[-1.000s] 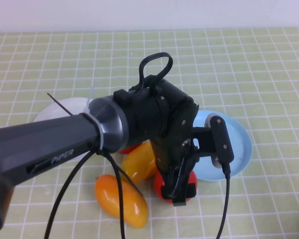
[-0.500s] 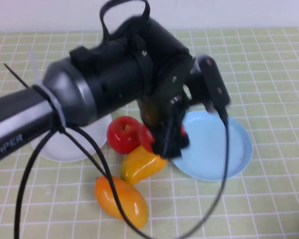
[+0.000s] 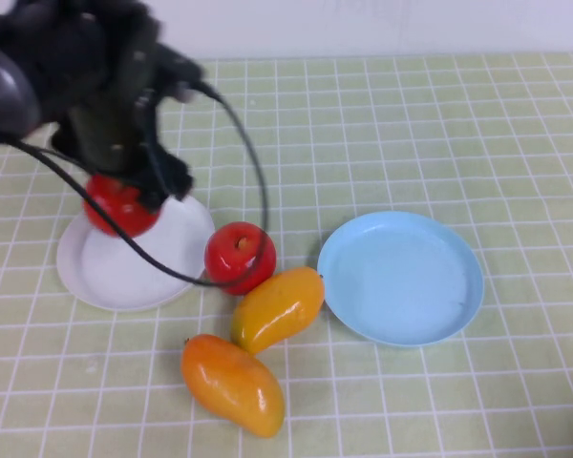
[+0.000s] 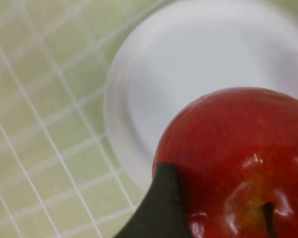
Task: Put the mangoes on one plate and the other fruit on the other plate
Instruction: Put one type of fruit in the left plate
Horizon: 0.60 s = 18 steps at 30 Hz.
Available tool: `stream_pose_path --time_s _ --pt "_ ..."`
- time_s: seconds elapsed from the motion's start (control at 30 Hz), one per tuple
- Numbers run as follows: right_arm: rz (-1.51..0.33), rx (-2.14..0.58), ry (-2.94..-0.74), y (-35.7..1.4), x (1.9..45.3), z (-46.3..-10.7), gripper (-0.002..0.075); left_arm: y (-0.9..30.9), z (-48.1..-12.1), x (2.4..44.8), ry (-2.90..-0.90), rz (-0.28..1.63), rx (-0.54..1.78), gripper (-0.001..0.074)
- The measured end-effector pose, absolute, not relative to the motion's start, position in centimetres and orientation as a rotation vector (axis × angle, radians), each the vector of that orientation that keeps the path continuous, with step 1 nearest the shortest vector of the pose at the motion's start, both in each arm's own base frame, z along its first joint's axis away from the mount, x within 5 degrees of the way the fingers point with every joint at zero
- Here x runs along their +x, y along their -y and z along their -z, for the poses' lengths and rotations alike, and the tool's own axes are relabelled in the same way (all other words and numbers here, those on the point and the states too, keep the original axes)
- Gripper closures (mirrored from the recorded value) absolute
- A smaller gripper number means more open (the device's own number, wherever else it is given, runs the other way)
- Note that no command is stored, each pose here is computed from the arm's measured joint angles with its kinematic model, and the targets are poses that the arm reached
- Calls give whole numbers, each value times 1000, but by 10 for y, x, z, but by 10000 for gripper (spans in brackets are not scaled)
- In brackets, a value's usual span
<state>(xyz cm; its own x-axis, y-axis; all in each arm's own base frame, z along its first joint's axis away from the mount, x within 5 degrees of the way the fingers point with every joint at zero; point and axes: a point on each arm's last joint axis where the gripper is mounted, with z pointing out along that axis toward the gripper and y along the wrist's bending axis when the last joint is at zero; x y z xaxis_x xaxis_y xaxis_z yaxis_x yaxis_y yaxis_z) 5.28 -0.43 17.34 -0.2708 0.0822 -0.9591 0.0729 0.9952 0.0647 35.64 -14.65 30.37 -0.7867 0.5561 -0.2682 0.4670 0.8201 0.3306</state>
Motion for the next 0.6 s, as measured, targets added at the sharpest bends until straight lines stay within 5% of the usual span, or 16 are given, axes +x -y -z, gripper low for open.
stream_pose_path --time_s 0.27,0.5,0.6 --pt "-9 113 -1847 4 53 -173 743 90 -269 389 -2838 -173 480 158" --pt "-9 113 -1847 4 53 -173 743 88 -251 397 -2876 -45 501 158" --pt "-9 113 -1847 4 53 -173 743 89 -251 397 -2873 -39 502 97"
